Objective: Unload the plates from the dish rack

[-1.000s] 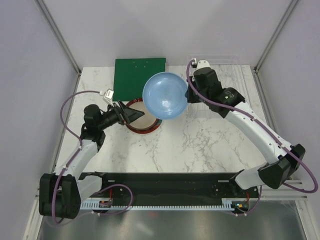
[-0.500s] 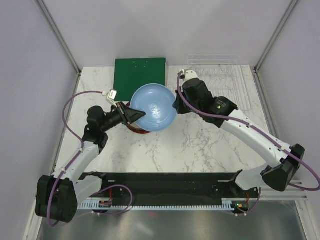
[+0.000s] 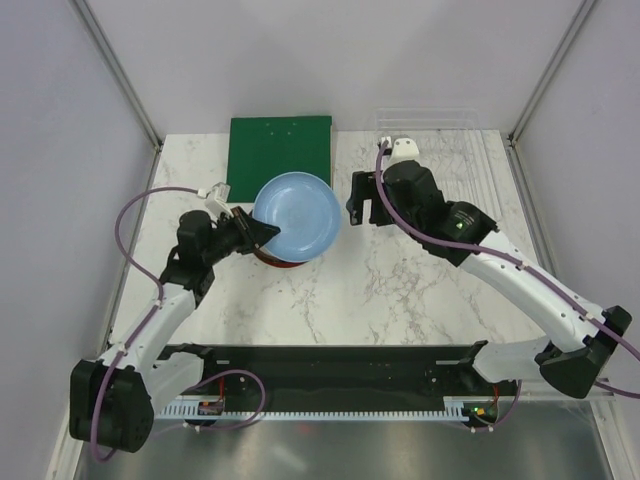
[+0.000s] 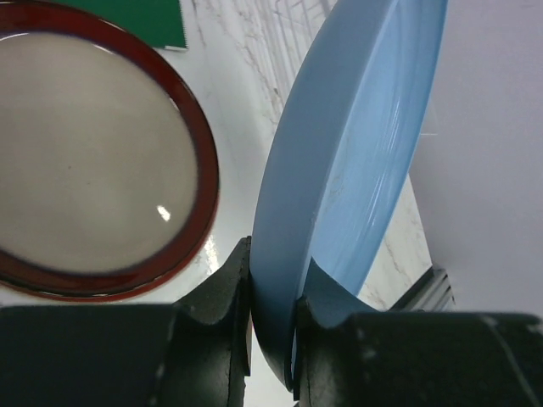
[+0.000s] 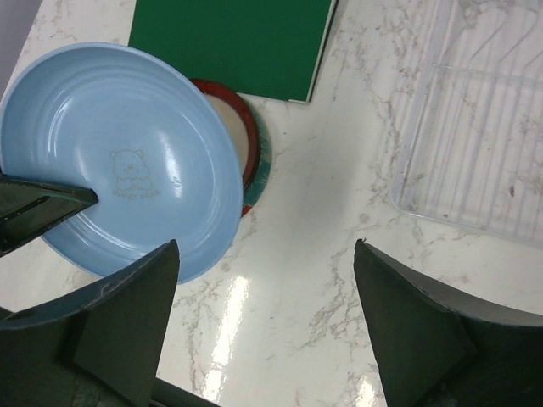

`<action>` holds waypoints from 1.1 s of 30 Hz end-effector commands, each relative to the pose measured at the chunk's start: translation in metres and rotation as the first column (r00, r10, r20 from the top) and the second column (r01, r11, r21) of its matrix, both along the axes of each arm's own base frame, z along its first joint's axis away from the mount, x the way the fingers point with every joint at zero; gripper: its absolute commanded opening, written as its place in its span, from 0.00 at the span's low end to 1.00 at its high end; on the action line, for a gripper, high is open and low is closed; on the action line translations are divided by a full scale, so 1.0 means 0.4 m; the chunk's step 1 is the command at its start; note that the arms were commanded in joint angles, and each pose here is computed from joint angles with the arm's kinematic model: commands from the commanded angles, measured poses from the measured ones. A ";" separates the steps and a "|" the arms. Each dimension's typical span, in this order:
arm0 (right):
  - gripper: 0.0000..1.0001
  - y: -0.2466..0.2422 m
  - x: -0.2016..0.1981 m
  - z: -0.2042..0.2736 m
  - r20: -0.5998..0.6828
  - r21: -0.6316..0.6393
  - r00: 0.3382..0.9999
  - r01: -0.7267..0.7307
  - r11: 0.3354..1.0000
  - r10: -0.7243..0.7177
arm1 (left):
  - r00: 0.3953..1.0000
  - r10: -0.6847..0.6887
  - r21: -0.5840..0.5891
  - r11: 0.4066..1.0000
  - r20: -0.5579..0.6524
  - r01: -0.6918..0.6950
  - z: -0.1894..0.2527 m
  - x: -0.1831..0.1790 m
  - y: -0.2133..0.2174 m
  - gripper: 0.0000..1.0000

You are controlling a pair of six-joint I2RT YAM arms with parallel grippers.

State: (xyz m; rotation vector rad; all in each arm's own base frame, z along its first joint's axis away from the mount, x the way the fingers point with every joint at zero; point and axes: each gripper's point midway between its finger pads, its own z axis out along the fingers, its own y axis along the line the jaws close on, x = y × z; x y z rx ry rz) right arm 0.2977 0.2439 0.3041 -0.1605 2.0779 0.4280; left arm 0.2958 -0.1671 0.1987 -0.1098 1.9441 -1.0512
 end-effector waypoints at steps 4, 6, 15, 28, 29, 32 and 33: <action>0.92 -0.079 -0.003 0.009 0.063 -0.058 0.994 0.096 0.994 -0.092 | 0.994 0.108 0.121 0.987 -0.032 -0.104 -0.039 0.085 0.043 0.02; 0.93 -0.084 -0.006 -0.009 0.053 -0.075 0.994 0.097 0.992 -0.093 | 0.990 0.125 0.143 0.983 -0.072 -0.114 -0.079 0.097 0.049 0.02; 0.96 -0.105 -0.009 -0.057 0.039 -0.130 0.993 0.114 0.985 -0.110 | 0.967 0.202 0.195 0.966 -0.158 -0.170 -0.172 0.138 0.094 0.02; 0.96 -0.107 -0.014 -0.083 0.018 -0.138 0.994 0.114 0.984 -0.112 | 0.942 0.243 0.252 0.950 -0.233 -0.183 -0.237 0.140 0.123 0.60; 0.96 -0.107 -0.014 -0.081 0.020 -0.134 0.993 0.115 0.984 -0.113 | 0.941 0.245 0.255 0.949 -0.232 -0.184 -0.238 0.140 0.124 0.63; 0.97 -0.110 -0.016 -0.086 0.019 -0.138 0.993 0.119 0.983 -0.117 | 0.941 0.246 0.267 0.947 -0.233 -0.181 -0.240 0.139 0.127 0.76; 0.97 -0.111 -0.016 -0.089 0.017 -0.140 0.993 0.121 0.983 -0.119 | 0.942 0.245 0.269 0.946 -0.229 -0.181 -0.237 0.138 0.129 0.77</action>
